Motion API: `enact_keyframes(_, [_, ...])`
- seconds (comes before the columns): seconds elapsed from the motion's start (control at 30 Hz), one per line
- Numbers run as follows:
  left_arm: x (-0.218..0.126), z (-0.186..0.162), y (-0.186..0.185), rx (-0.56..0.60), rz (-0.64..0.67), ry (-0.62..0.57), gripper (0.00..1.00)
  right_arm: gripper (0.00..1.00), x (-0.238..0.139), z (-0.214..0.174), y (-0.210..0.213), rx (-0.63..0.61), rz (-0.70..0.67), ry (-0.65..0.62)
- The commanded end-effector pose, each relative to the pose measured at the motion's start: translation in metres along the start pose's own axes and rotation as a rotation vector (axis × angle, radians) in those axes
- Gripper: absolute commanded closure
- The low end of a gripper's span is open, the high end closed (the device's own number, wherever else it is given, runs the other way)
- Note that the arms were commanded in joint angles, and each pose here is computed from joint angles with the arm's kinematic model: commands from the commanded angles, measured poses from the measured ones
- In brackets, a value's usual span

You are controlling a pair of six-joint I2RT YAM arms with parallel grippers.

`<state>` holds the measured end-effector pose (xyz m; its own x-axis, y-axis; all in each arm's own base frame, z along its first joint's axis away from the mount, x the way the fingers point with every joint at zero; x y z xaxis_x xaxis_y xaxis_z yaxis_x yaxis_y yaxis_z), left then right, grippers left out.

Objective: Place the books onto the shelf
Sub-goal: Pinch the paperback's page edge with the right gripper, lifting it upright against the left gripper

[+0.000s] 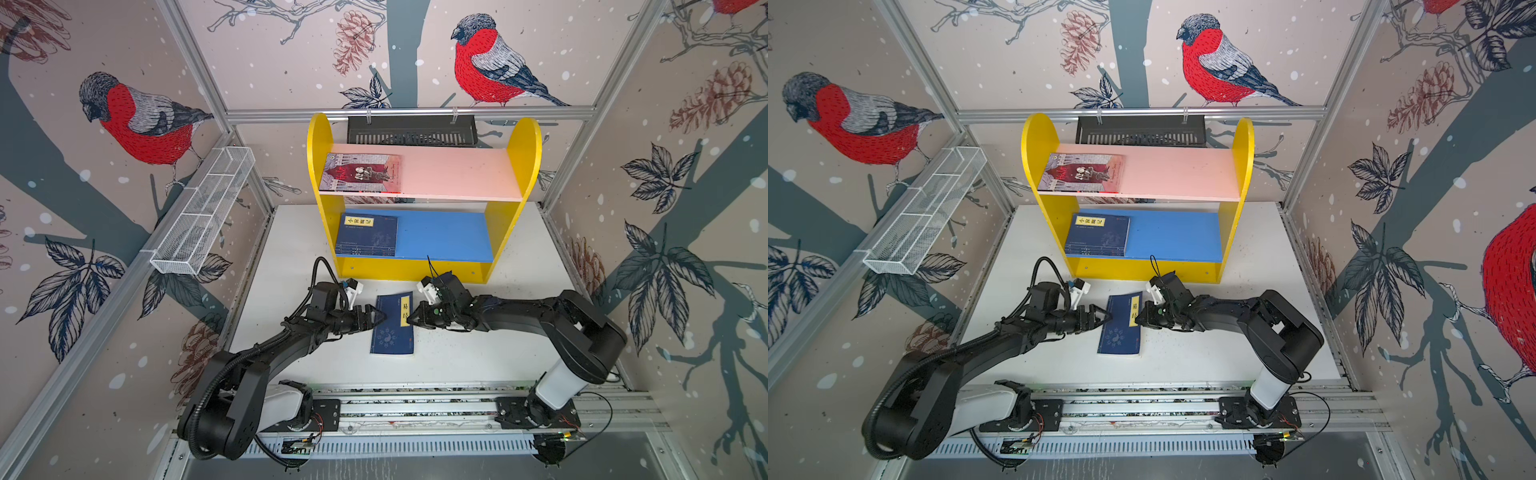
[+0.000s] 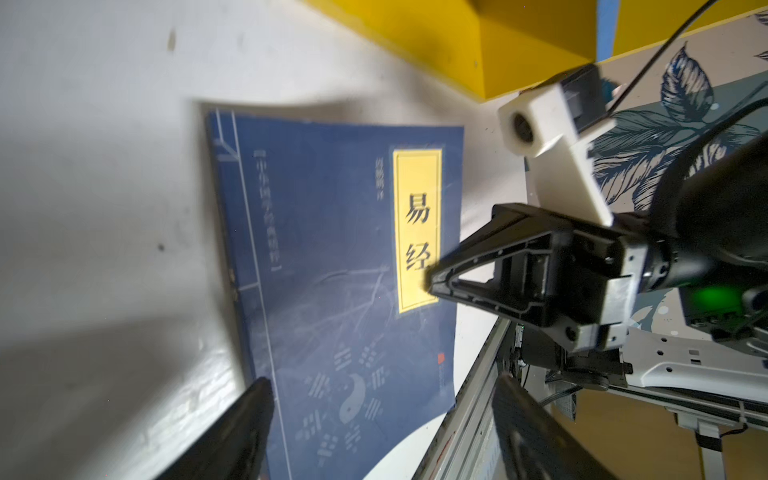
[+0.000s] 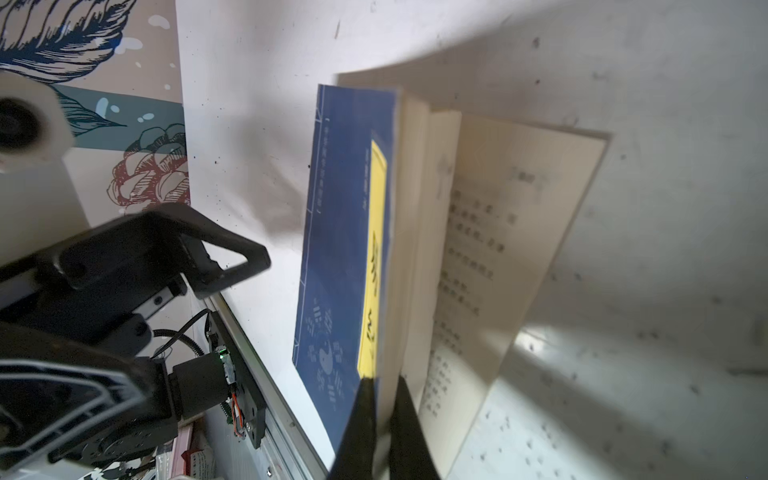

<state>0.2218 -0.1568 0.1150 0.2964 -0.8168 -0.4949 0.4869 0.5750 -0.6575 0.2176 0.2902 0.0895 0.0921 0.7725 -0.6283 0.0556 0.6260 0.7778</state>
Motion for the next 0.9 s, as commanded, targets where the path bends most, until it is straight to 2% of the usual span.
enact_keyframes(0.0, [-0.006, -0.001, 0.000, 0.035, 0.026, 0.004, 0.16, 0.99, -0.010, 0.002, 0.014, -0.044, 0.082, -0.006])
enact_keyframes(0.43, [-0.019, 0.005, 0.006, -0.004, 0.006, -0.054, 0.15, 0.99, -0.049, -0.007, 0.055, -0.181, 0.203, 0.011])
enact_keyframes(0.57, [-0.019, 0.007, -0.007, -0.032, -0.129, -0.080, 0.16, 0.99, -0.057, -0.010, 0.066, -0.210, 0.253, 0.022])
enact_keyframes(0.7, [-0.019, 0.007, -0.007, -0.042, -0.140, -0.079, 0.16, 1.00, -0.063, -0.012, 0.072, -0.227, 0.280, 0.020])
enact_keyframes(0.87, [-0.021, 0.008, -0.021, -0.052, -0.263, -0.091, 0.20, 0.99, -0.066, -0.015, 0.078, -0.239, 0.326, 0.036])
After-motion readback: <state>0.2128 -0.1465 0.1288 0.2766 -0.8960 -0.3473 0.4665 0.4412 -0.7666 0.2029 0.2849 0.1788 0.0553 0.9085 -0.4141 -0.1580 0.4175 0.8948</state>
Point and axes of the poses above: each gripper's point midway between its finger pads, its own x axis out along the fingers, its own y axis along the line the jaws close on, z = x × y, the point moved 5 cm from there along -x, back along the fingers, and after that the axes turned 15 degrees about x, right-handed, at the moved point
